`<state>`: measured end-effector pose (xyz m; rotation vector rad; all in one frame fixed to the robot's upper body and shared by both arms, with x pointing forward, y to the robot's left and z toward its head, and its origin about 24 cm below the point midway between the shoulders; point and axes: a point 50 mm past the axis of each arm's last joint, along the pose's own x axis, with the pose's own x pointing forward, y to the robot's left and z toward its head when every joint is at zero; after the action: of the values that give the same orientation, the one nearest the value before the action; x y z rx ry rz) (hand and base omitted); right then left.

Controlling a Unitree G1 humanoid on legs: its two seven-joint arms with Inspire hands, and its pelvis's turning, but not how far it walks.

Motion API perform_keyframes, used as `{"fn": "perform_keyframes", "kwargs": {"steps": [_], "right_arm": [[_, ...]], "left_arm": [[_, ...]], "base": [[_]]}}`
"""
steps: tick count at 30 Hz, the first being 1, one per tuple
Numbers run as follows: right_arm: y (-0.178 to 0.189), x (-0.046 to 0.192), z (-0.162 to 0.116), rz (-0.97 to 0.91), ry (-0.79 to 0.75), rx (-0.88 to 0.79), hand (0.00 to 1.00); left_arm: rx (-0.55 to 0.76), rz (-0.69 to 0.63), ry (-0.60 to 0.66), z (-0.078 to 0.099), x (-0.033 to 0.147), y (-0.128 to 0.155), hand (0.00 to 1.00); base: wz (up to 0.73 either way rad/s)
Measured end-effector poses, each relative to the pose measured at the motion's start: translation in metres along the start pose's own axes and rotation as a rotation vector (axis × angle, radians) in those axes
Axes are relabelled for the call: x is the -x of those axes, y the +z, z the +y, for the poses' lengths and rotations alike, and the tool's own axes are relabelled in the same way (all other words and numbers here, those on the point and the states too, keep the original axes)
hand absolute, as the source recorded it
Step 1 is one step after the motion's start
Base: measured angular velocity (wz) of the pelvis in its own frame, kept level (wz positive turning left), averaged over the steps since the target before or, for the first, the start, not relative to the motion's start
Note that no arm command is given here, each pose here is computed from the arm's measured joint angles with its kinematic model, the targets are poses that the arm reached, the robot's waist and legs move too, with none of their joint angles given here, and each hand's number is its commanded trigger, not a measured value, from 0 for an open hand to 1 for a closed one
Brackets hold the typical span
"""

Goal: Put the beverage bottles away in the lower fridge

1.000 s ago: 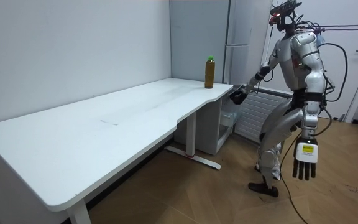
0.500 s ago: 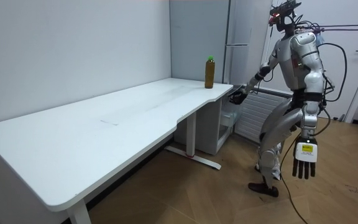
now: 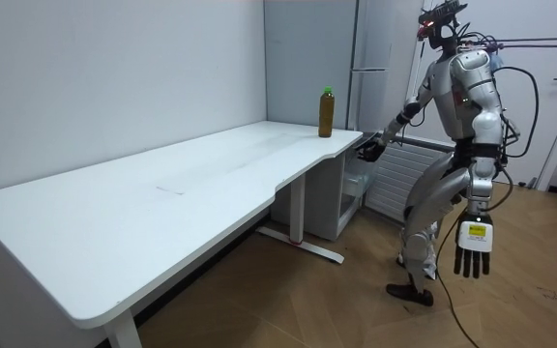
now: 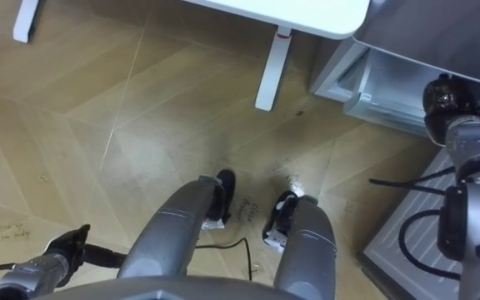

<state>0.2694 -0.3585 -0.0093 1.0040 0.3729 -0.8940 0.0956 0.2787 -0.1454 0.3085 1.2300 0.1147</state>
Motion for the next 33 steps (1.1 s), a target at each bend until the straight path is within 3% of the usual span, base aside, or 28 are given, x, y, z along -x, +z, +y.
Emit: {"fn": "perform_keyframes", "kwargs": {"steps": [16,24,33], "right_arm": [[0.011,0.002,0.007,-0.087,-0.178,0.267,0.00],[0.015,0.005,0.005,-0.173,-0.328,0.491,0.00],[0.016,0.013,0.029,-0.287,-0.427,0.559,0.00]], "left_arm": [[-0.013,-0.002,-0.004,-0.002,0.000,0.000,0.00],[-0.057,-0.003,-0.009,-0.007,0.000,-0.001,0.00],[-0.066,-0.005,0.004,-0.007,-0.001,-0.003,0.00]], "base": [[0.00],[-0.06],[-0.08]]}}
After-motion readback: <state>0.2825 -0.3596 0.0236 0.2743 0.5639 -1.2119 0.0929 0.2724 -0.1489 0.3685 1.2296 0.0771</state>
